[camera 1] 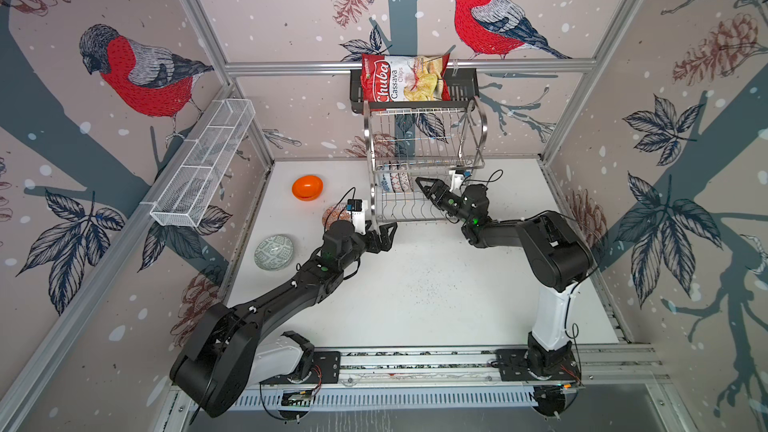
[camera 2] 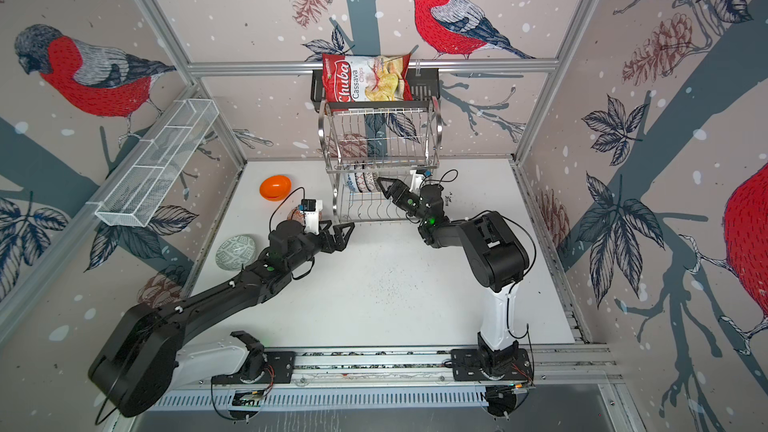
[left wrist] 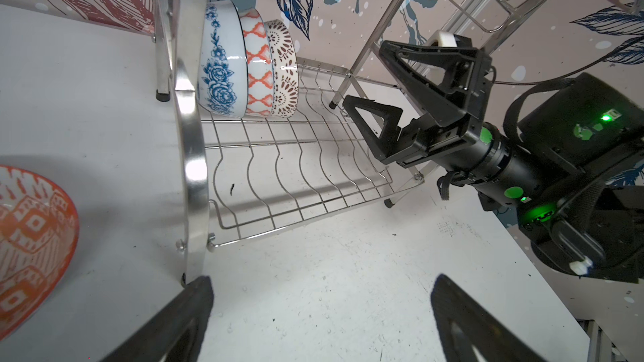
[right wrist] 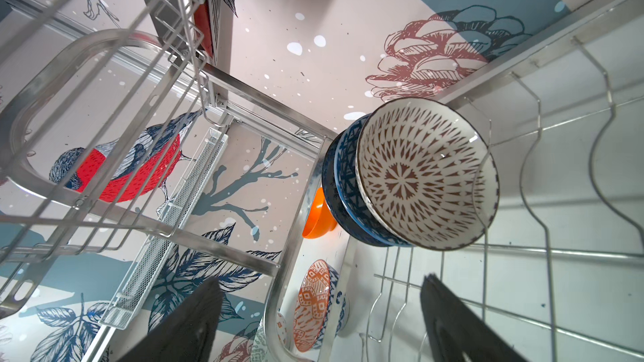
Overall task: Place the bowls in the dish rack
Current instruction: 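Withdraw the right gripper out of the rack toward the robot, then move the left gripper to the orange-patterned bowl beside the orange bowl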
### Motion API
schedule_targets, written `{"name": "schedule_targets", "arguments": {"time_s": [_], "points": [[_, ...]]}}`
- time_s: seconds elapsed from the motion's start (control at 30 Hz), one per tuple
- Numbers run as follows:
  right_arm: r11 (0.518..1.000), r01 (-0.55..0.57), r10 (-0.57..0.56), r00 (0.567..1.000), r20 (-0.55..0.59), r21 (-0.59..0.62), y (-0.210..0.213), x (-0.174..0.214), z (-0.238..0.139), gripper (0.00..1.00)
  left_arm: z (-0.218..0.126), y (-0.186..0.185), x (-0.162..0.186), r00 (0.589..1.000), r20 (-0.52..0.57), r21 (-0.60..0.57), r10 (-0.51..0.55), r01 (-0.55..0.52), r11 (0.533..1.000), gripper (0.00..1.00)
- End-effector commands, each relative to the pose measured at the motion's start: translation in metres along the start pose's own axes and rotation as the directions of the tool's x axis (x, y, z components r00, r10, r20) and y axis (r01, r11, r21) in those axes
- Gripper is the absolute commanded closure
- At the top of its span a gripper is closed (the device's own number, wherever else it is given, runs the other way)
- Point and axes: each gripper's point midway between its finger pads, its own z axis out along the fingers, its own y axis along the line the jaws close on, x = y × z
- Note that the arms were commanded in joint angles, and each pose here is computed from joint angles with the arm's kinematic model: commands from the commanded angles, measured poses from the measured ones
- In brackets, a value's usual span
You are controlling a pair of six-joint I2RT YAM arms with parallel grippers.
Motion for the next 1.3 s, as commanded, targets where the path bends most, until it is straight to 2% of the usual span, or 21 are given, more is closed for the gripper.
{"name": "schedule_targets", "arguments": {"time_s": [0.0,0.1,0.3,0.4,0.53,0.7,0.8,0.9,1.13,1.27], "points": [[0.996,0.083,-0.083,0.996,-0.027,0.01,0.007,0.002,-0.005,0.04,-0.002,0.005,-0.004,1.0,0.027,-0.033,0.012,-0.011,0.999,0.02],[0.992,0.123,-0.121,0.991,-0.056,0.026,0.011,0.006,-0.007,0.0,-0.005,0.021,-0.003,0.999,0.041,-0.099,-0.006,0.01,0.995,0.02],[0.972,0.227,-0.22,0.97,-0.108,0.054,0.021,0.013,-0.015,0.01,-0.021,0.064,-0.003,0.987,0.058,-0.266,-0.15,0.16,0.951,0.02],[0.949,0.304,-0.293,0.948,-0.128,0.079,0.03,0.02,-0.02,0.01,-0.032,0.092,-0.001,0.969,0.078,-0.381,-0.233,0.245,0.892,0.02],[0.906,0.404,-0.386,0.912,-0.141,0.128,0.04,0.033,-0.029,0.0,-0.048,0.12,0.003,0.924,0.134,-0.433,-0.357,0.379,0.818,0.02],[0.845,0.504,-0.485,0.863,-0.139,0.179,0.055,0.049,-0.041,0.01,-0.066,0.14,0.006,0.887,0.206,-0.506,-0.414,0.459,0.731,0.02],[0.845,0.506,-0.489,0.862,-0.134,0.176,0.061,0.056,-0.05,0.01,-0.074,0.153,0.007,0.871,0.241,-0.553,-0.428,0.486,0.677,0.02],[0.841,0.512,-0.499,0.859,-0.113,0.176,0.063,0.056,-0.061,0.01,-0.074,0.163,0.005,0.855,0.254,-0.569,-0.453,0.511,0.645,0.02],[0.846,0.496,-0.494,0.867,-0.063,0.194,0.058,0.049,-0.077,0.01,-0.06,0.188,0.02,0.8,0.205,-0.569,-0.564,0.566,0.597,0.04],[0.862,0.469,-0.463,0.883,-0.079,0.191,0.049,0.048,-0.076,0.0,-0.052,0.196,0.024,0.796,0.166,-0.603,-0.582,0.549,0.579,0.09]]}}
